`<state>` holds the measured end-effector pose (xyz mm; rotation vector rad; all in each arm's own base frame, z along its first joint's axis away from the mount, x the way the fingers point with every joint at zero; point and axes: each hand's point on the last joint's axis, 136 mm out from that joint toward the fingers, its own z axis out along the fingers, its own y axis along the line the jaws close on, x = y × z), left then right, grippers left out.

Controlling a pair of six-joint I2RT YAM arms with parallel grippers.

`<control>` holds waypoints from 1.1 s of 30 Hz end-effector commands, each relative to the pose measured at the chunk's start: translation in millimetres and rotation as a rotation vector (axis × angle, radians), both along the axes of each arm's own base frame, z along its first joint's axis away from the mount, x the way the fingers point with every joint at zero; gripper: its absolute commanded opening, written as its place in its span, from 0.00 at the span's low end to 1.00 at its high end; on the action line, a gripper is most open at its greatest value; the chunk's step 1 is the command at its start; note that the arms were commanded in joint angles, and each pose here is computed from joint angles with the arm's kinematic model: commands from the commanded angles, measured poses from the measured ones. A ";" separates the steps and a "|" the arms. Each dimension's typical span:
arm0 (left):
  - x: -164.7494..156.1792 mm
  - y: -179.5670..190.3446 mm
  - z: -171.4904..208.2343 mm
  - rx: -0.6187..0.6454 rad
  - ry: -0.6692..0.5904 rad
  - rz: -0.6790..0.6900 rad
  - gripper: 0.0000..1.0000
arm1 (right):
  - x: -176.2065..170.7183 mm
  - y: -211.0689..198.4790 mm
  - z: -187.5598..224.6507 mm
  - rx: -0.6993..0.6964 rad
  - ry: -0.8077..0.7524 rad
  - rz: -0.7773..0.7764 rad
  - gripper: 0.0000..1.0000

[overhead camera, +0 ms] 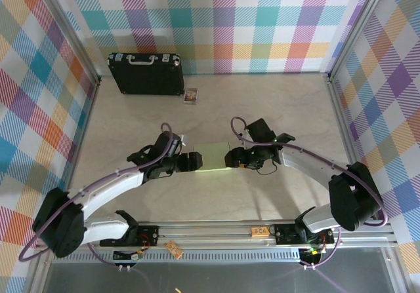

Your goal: Fold the paper box

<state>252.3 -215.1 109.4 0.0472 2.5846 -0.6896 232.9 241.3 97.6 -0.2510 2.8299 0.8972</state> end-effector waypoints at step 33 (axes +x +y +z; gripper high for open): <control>10.8 11.3 -73.4 0.127 0.184 -0.055 0.60 | 8.5 -18.7 -30.1 -0.159 0.016 0.071 0.65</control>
